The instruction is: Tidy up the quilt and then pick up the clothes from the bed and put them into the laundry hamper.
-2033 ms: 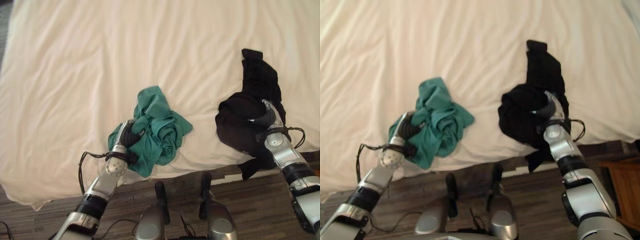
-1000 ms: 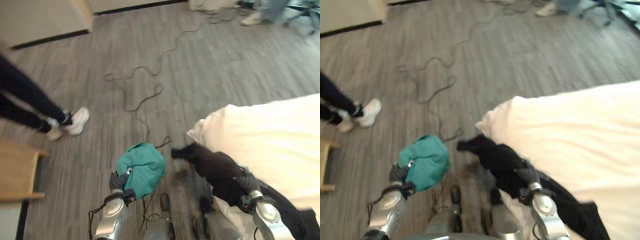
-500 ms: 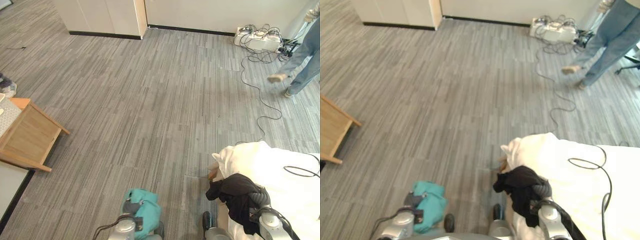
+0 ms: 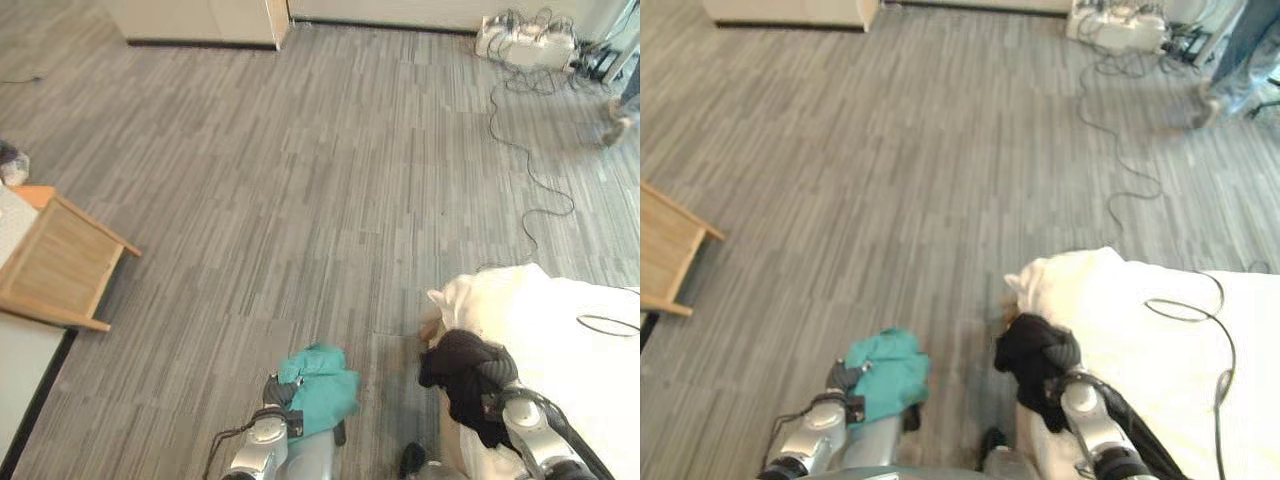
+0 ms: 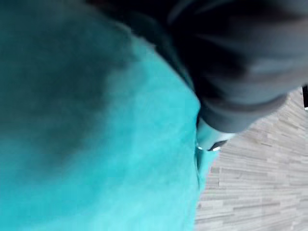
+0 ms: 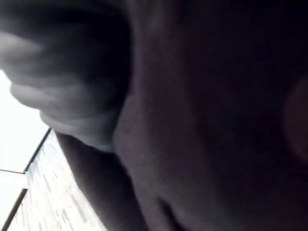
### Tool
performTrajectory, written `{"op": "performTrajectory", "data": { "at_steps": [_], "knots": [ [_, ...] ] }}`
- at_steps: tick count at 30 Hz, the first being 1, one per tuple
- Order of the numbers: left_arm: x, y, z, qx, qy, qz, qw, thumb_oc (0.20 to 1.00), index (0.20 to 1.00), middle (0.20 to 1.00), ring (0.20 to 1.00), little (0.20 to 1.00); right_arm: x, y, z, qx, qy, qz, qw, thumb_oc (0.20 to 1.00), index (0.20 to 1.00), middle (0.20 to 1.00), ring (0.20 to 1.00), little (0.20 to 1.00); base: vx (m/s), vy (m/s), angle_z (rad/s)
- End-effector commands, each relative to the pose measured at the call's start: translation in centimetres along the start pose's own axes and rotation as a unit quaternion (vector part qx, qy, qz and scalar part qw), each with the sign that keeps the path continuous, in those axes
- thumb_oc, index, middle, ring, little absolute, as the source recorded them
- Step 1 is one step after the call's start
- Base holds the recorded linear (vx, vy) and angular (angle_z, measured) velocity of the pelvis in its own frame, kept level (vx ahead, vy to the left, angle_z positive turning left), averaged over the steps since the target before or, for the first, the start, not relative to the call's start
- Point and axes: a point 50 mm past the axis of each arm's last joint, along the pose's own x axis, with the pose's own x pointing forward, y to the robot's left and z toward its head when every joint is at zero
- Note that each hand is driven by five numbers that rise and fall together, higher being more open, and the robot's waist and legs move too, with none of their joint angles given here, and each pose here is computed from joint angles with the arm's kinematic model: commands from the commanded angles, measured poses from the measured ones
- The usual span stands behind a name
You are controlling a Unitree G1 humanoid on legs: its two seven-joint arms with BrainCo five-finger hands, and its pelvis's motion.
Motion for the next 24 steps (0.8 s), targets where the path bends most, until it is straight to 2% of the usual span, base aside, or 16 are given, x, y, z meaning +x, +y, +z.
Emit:
{"op": "performTrajectory", "data": {
  "at_steps": [1,4,8,14,17,21,24],
  "knots": [
    [-0.2,0.7,0.1,0.025,-0.012,0.008,1.000,0.200,0.200,0.200,0.200,0.200,0.9,0.4,0.3,-0.013,0.019,0.005,1.000,0.200,0.200,0.200,0.200,0.200,0.70,0.193,1.14],
    [0.2,1.1,1.1,0.044,-0.029,0.014,0.999,0.200,0.200,0.200,0.200,0.200,1.8,0.2,2.4,-0.018,-0.014,0.001,1.000,0.200,0.200,0.200,0.200,0.200,0.58,0.101,1.15],
    [0.3,0.7,1.7,0.046,-0.041,0.009,0.998,0.200,0.200,0.200,0.200,0.200,1.9,0.1,2.7,-0.017,-0.019,0.003,1.000,0.200,0.200,0.200,0.200,0.200,0.52,-0.054,0.90],
    [0.7,0.7,2.1,0.062,-0.048,0.012,0.997,0.200,0.200,0.200,0.200,0.200,1.8,-0.6,1.2,-0.004,0.018,-0.007,1.000,0.200,0.200,0.200,0.200,0.200,0.70,-0.377,1.13],
    [0.0,1.2,0.1,0.018,-0.019,0.023,0.999,0.200,0.200,0.200,0.200,0.200,0.9,0.6,-1.0,-0.044,0.051,0.029,0.997,0.200,0.200,0.200,0.200,0.200,0.66,-0.415,0.83],
    [-0.3,1.3,-0.7,-0.017,-0.004,0.024,1.000,0.200,0.200,0.200,0.200,0.200,1.2,0.7,-0.4,-0.060,0.040,0.038,0.997,0.200,0.200,0.200,0.200,0.200,0.39,-0.468,0.52],
    [-0.3,1.6,-0.4,-0.031,-0.008,0.032,0.999,0.200,0.200,0.200,0.200,0.200,1.8,0.4,1.3,-0.075,0.010,0.035,0.997,0.200,0.200,0.200,0.200,0.200,0.33,-0.345,-0.45]
  ]
}}
